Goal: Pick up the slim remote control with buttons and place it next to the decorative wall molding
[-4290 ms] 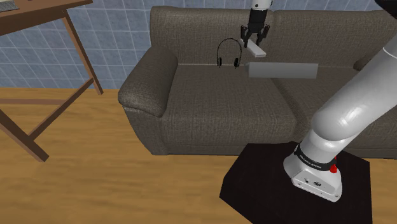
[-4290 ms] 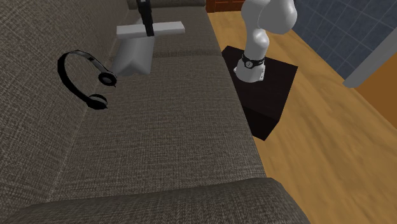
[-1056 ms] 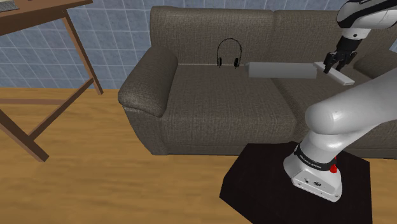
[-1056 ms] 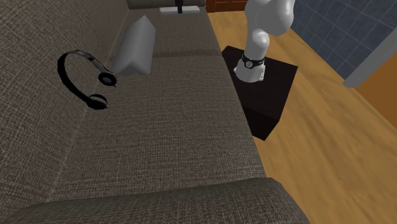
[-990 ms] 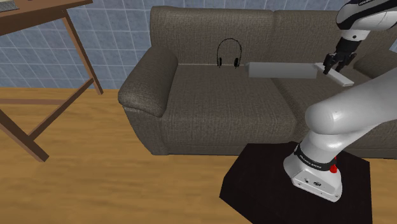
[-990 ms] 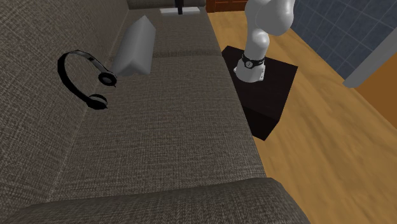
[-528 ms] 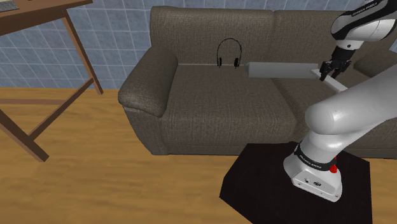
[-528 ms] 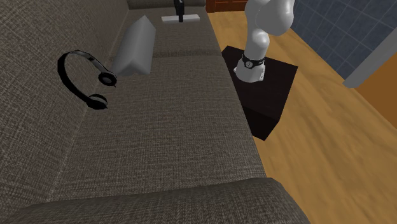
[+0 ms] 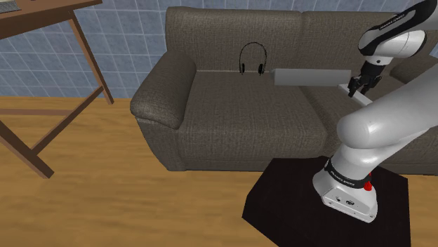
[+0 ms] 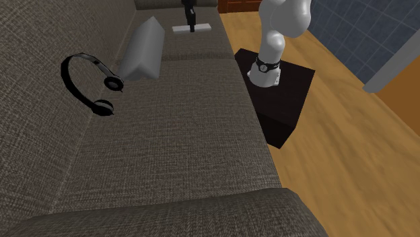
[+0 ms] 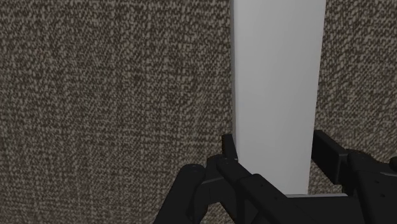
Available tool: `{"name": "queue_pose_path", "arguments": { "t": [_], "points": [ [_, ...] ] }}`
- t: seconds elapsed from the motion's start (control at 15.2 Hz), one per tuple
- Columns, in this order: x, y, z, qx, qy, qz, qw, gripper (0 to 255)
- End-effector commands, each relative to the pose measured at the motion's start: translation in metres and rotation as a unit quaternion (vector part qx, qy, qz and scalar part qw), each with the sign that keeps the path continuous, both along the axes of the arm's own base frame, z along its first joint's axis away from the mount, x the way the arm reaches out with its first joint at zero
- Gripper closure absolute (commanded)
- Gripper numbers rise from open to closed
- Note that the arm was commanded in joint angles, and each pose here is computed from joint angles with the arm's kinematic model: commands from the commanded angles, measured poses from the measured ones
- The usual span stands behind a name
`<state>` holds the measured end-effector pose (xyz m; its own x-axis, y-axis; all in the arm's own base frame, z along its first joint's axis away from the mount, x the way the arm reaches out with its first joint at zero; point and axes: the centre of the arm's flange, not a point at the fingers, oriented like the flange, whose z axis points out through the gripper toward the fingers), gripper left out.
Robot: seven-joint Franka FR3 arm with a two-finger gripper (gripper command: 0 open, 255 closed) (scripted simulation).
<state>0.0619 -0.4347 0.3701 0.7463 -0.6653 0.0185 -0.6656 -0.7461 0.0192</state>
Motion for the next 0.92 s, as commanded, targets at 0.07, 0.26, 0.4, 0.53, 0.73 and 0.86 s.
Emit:
{"name": "queue_pose_path", "arguments": {
  "t": [0.07, 0.26, 0.4, 0.53, 0.73, 0.86],
  "points": [
    [0.000, 0.000, -0.014, -0.001, 0.000, 0.000, 1.0000, 255],
    [0.000, 0.000, -0.024, -0.001, 0.000, 0.000, 1.0000, 255],
    [0.000, 0.000, -0.024, -0.001, 0.000, 0.000, 1.0000, 255],
    [0.000, 0.000, -0.024, -0.001, 0.000, 0.000, 1.0000, 255],
    [0.000, 0.000, -0.024, -0.001, 0.000, 0.000, 1.0000, 0],
    [0.000, 0.000, -0.024, -0.001, 0.000, 0.000, 1.0000, 0]
  ]
}}
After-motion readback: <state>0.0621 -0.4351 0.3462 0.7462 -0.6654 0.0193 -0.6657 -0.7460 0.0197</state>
